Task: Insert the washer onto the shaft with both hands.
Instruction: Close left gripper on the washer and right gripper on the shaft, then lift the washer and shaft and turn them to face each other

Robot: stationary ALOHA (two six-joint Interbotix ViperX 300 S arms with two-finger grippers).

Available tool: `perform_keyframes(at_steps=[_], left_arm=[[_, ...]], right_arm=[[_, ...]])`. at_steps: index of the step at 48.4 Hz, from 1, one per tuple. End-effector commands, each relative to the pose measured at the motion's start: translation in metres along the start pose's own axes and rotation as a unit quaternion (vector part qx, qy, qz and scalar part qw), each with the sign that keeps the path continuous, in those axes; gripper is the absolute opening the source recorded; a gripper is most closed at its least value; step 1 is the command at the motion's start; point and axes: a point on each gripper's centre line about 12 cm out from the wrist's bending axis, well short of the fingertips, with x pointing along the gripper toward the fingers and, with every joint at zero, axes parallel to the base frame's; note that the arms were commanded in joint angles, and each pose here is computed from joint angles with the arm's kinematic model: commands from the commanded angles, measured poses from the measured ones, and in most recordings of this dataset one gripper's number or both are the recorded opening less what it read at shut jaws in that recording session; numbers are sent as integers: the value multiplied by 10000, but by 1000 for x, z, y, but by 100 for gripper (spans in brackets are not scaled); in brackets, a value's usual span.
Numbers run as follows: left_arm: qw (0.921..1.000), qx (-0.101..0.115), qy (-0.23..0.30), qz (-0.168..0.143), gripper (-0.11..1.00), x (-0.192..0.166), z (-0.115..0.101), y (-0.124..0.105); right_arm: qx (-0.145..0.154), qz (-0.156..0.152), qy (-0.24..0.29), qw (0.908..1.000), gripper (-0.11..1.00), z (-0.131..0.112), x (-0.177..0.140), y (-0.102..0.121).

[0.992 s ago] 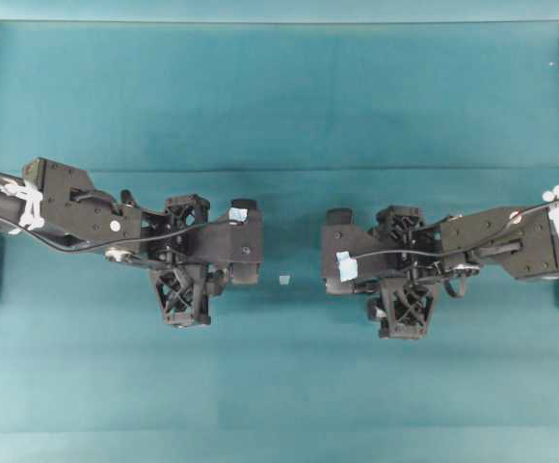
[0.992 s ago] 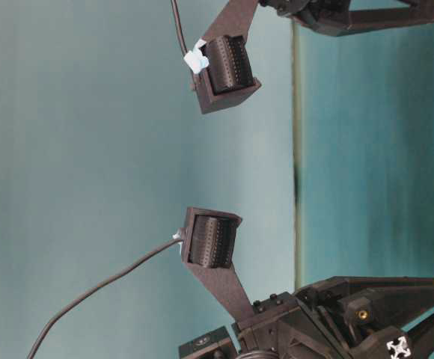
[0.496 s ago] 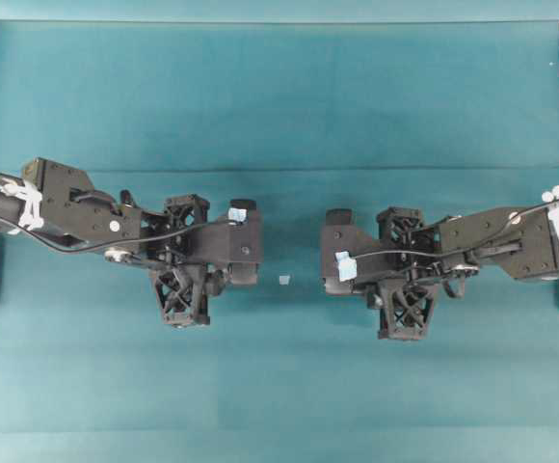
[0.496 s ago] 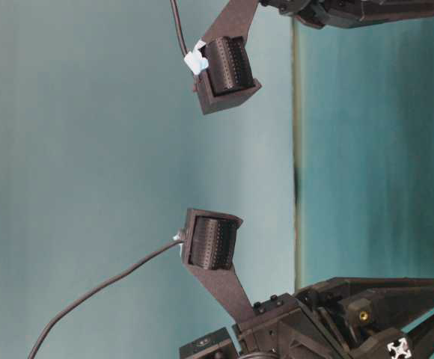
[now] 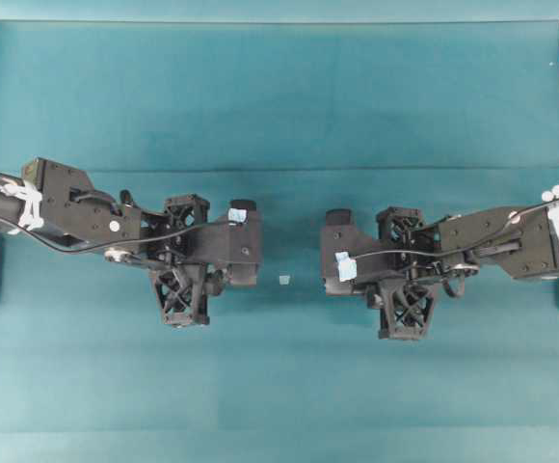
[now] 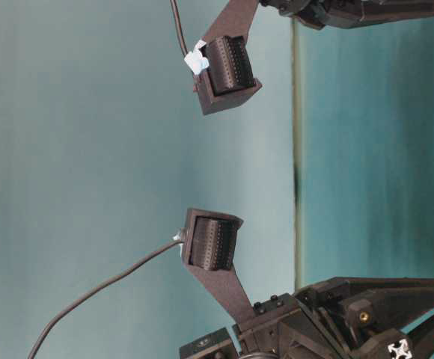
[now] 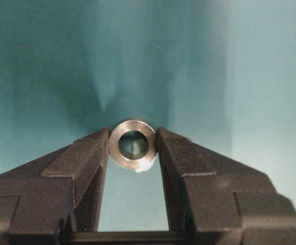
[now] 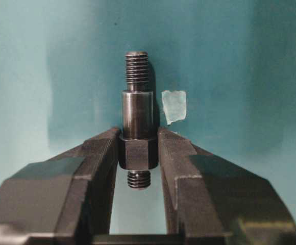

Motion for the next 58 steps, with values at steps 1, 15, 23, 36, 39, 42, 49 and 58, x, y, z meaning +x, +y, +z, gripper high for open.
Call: perform_keyframes(at_steps=[1, 15, 23, 36, 39, 42, 49, 58], left_arm=[[9999, 22, -107, 3, 37, -5, 5, 0], [9999, 30, -107, 3, 37, -4, 5, 0], [9999, 30, -107, 3, 37, -4, 5, 0], [9999, 30, -100, 2, 37, -5, 3, 0], [10000, 30, -92, 2, 37, -4, 3, 0], [10000, 23, -92, 0, 37, -4, 3, 0], [10000, 30, -92, 2, 37, -4, 3, 0], [9999, 30, -107, 3, 37, -5, 4, 0]], right_arm=[[28, -49, 66, 10000, 0, -3, 2, -8], [139, -96, 40, 9998, 0, -2, 2, -18], [71, -92, 72, 9999, 0, -3, 2, -17], [32, -88, 80, 9999, 0, -3, 2, -17], [32, -88, 65, 9999, 0, -3, 2, -17], [32, -88, 72, 9999, 0, -3, 2, -17], [32, -87, 42, 9999, 0, -2, 2, -17], [24, -87, 42, 10000, 0, -2, 2, -17]])
